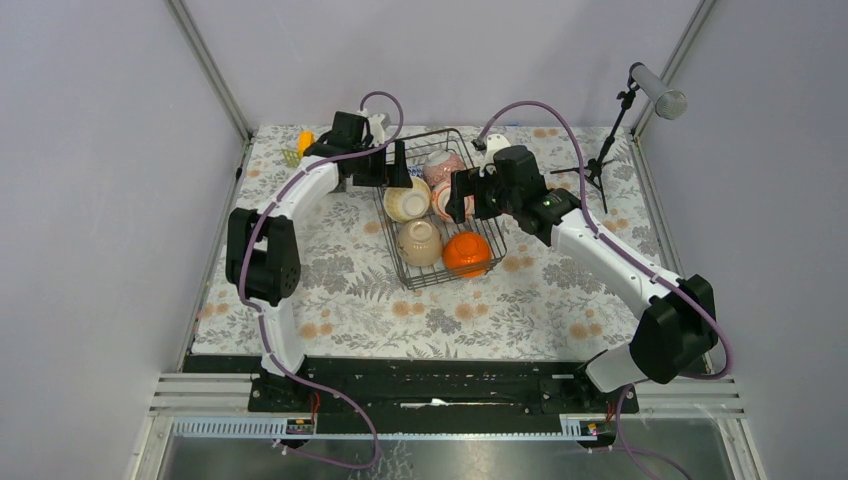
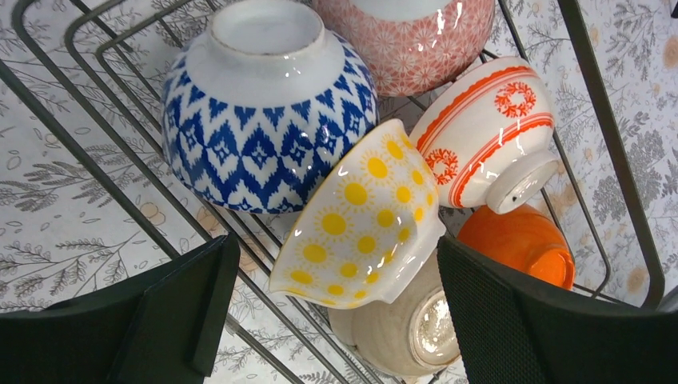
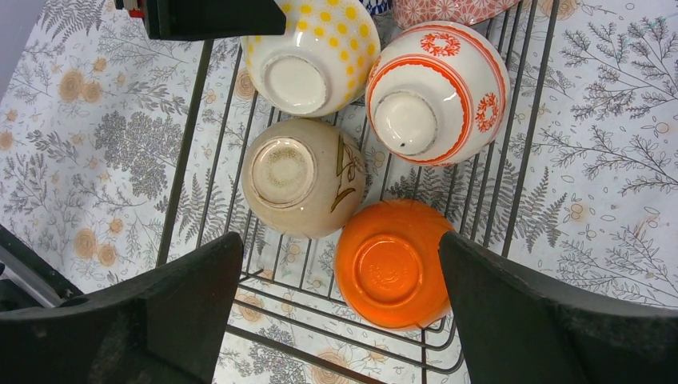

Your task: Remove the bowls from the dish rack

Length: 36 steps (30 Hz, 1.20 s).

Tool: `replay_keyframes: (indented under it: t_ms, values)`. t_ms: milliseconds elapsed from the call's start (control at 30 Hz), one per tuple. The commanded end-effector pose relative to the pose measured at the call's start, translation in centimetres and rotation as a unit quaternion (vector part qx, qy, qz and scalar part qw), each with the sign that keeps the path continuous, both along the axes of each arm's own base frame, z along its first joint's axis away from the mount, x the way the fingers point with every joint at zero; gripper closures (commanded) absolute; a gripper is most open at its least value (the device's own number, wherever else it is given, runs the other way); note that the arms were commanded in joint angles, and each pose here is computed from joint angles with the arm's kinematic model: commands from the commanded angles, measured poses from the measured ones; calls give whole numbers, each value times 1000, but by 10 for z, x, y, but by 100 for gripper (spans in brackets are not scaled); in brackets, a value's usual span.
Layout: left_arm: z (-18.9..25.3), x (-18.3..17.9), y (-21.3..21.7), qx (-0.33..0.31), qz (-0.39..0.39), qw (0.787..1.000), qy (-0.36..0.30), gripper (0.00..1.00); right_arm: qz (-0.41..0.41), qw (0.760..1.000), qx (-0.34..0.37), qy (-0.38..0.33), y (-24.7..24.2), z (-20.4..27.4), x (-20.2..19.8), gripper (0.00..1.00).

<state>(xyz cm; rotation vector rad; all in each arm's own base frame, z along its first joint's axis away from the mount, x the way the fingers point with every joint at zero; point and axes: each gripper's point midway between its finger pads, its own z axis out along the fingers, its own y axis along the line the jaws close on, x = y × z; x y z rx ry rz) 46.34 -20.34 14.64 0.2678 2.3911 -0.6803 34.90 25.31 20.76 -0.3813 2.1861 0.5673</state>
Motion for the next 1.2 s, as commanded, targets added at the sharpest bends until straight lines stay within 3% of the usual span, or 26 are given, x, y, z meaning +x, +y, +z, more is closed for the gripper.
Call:
replay_keyframes:
  t_ms: [0,467,600,833,1000,1067,1167]
  values:
    - [16,-3,-13,-18,-33,999,-12,1,-3,1000,-2,-26,0,17,9,0]
    - [-12,-5,-12,9,-24,999,21,5,-2,1000,-8,-27,-4,16,4,0]
    - [-14,-7,-13,10,-30,999,25,16,-2,1000,-7,-25,-4,15,3,0]
    - [-17,-7,-12,14,-29,999,29,24,-1,1000,-7,-23,-4,15,3,0]
    - [-14,-8,-10,22,-32,999,22,22,-2,1000,-6,-21,-3,14,3,0]
    - [-12,-9,-10,24,-36,999,20,12,-1,1000,-6,-20,-2,13,3,0]
    - [-12,-14,-13,24,-51,998,18,6,0,1000,-5,-18,-2,13,3,0]
